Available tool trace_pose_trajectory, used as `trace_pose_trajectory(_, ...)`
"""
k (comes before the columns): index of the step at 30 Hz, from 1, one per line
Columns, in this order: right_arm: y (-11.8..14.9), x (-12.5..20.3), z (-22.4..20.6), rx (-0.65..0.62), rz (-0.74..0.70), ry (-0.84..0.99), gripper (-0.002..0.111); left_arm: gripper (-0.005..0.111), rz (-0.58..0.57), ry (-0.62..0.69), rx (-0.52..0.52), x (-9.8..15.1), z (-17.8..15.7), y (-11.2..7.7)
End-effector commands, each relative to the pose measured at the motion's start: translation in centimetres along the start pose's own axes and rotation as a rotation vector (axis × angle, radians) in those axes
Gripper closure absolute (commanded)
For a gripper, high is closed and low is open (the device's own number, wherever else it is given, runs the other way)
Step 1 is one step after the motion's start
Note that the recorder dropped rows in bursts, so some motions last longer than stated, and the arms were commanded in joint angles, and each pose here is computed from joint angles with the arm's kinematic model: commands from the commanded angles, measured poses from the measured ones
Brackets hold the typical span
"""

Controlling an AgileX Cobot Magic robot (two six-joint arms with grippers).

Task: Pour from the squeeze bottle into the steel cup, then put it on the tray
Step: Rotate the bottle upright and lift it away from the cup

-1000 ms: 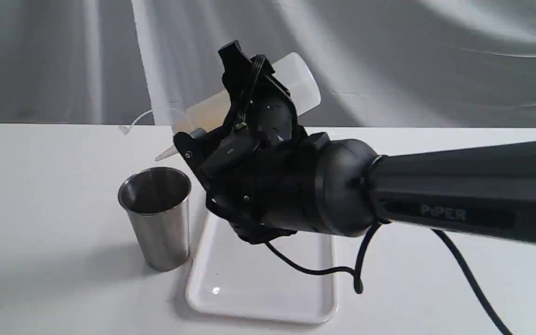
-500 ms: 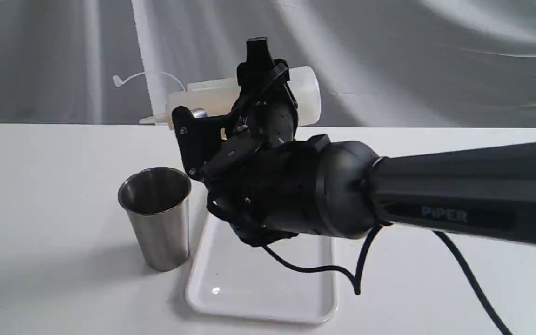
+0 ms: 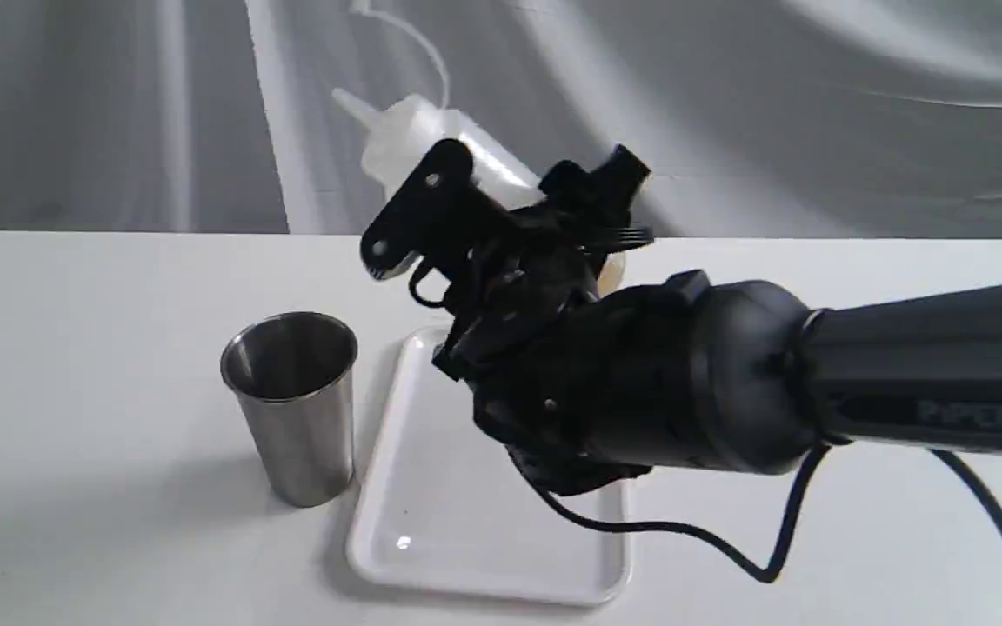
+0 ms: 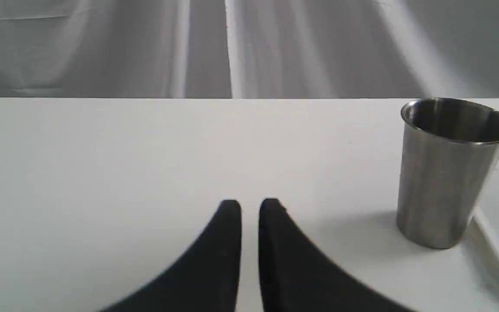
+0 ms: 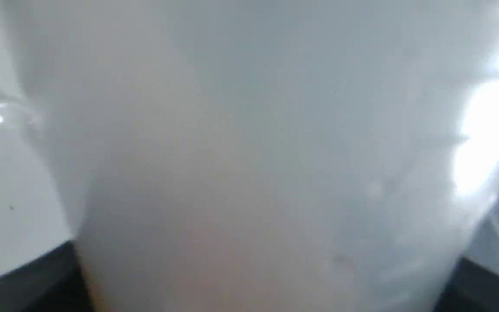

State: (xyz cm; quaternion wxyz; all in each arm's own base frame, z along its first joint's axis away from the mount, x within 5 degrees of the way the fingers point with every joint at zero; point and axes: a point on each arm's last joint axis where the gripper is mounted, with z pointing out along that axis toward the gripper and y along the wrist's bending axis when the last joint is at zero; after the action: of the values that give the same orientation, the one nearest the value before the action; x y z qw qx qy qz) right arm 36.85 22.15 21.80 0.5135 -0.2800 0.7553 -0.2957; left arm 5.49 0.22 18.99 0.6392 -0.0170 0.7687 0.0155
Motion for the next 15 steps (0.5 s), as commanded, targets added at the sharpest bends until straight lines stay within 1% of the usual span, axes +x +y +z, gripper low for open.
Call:
trace_pose_trajectory(1,-1.9,0.1,-0.4,0.037,0.251,-0.024,0.108,0.098,-0.004,-0.005,0.002,0.1,0.0,0.0)
trace_pose_trajectory(4,-2.3,0.4,-0.9,0.017,0.477,-0.027,0.108,0.098,-0.004,-0.005,0.002,0.1,0.0,0.0)
trace_pose_trajectory(9,-3.5,0.7,-1.6,-0.003,0.736,-0.032,0.108,0.098,-0.004,-0.005,0.002,0.1,0.0,0.0)
trace_pose_trajectory(11,-3.8,0.8,-2.0,-0.006,0.810,-0.035,0.108,0.098,-0.001,-0.005,0.002,0.1,0.0,0.0)
trace_pose_trajectory(15,-4.1,0.4,-2.8,-0.091,0.882,-0.046,0.108,0.098,-0.001,-0.005,0.002,0.1,0.0,0.0)
